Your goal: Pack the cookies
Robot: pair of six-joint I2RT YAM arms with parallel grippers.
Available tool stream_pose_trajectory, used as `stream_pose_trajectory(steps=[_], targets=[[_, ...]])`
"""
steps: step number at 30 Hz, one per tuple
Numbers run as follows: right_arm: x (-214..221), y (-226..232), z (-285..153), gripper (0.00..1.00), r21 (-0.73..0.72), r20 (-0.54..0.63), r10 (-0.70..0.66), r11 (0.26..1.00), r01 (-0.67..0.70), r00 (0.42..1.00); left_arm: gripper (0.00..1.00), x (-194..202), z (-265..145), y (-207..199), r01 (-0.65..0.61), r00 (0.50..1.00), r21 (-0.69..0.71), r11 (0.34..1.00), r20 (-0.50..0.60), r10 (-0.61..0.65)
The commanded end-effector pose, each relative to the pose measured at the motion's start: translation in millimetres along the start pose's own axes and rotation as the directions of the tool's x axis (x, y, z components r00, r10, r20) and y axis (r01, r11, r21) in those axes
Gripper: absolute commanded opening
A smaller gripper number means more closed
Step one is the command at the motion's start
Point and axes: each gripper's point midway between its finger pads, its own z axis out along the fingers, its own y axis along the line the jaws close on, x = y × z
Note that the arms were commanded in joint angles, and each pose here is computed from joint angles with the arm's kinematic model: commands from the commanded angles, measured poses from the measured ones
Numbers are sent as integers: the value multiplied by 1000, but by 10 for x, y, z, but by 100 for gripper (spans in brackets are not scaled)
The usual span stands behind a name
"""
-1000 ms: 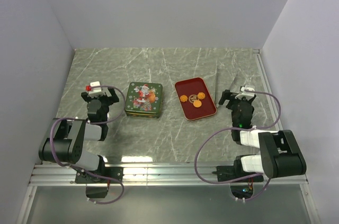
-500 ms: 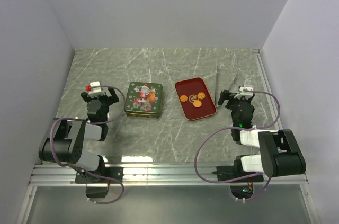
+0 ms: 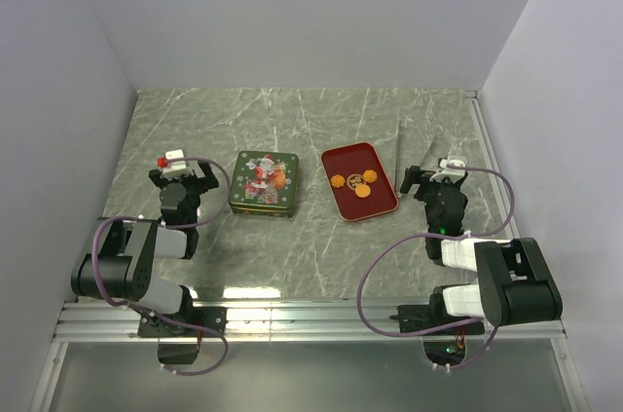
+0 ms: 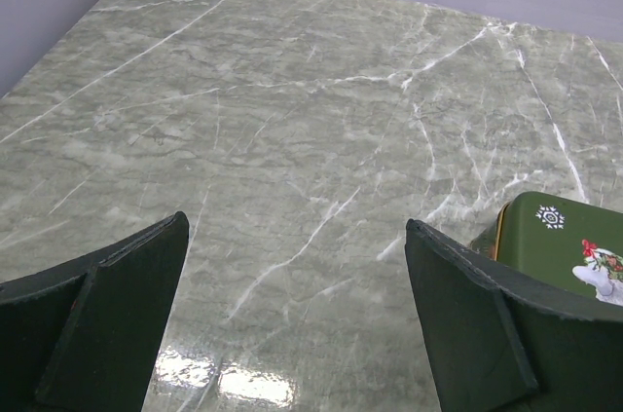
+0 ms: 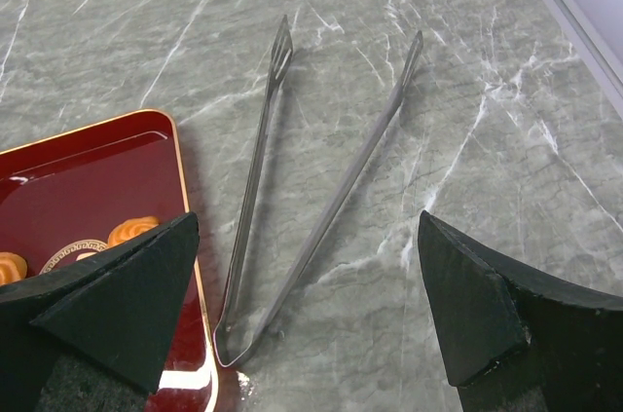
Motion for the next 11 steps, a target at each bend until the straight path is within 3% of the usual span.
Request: stream_pose_trajectory(steps=[1,11], targets=[[-314,28,73,100,-7,98,0,1000,0,995,99,-144,12,-5,10,998,4,1000,56,-10],[-318,24,74,100,-7,100,2,1000,-1,995,99,-140,12,-4,10,998,5,1000,55,-10]])
